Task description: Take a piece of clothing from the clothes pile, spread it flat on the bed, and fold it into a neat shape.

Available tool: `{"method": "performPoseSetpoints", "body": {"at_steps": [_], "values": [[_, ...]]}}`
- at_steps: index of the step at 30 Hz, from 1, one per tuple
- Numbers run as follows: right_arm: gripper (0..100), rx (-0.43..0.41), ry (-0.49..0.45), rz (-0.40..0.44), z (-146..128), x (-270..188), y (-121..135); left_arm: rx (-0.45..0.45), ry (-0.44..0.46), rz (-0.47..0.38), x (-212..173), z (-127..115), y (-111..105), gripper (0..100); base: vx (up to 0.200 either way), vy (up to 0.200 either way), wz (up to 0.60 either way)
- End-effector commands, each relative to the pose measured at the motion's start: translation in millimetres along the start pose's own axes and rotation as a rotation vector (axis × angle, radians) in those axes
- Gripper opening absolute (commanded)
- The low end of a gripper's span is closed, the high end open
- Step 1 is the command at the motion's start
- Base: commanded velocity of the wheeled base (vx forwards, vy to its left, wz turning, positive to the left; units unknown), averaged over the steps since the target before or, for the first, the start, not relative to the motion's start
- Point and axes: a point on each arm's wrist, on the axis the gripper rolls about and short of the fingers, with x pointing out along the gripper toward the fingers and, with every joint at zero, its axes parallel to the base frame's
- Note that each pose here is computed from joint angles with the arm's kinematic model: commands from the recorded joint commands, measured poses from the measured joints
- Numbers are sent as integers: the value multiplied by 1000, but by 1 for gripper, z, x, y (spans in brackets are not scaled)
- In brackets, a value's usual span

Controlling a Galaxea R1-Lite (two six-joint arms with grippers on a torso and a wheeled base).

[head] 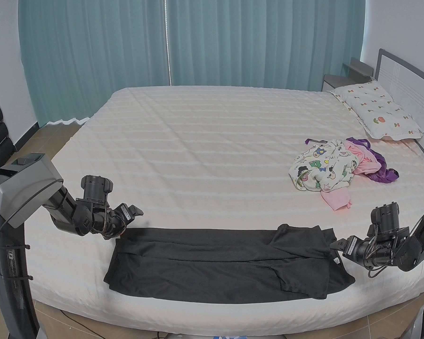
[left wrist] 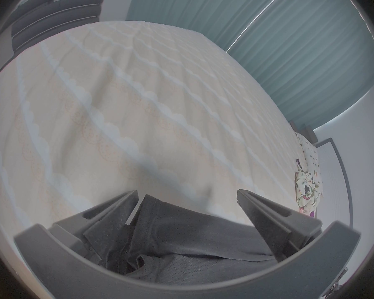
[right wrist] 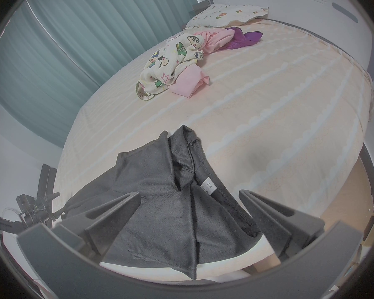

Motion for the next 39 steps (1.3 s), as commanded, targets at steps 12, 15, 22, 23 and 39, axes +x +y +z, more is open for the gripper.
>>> {"method": "performPoseSetpoints", "body": {"at_steps": [12,15,22,23,39], "values": [[100,-2,9,-6,-2,3,-1,-14,-1,34,9,-1,9,0,0,0,0],[100,0,10,-7,-2,3,-1,-25,-28,54,7,3,13,0,0,0,0],[100,-3,10,-6,-2,3,-1,-105,-54,77,5,8,20,0,0,0,0],[100,-3,12,-7,-2,3,-1,-106,-53,78,5,8,20,0,0,0,0],[100,-4,10,-4,-2,3,0,-110,-67,70,12,13,19,0,0,0,0]]}}
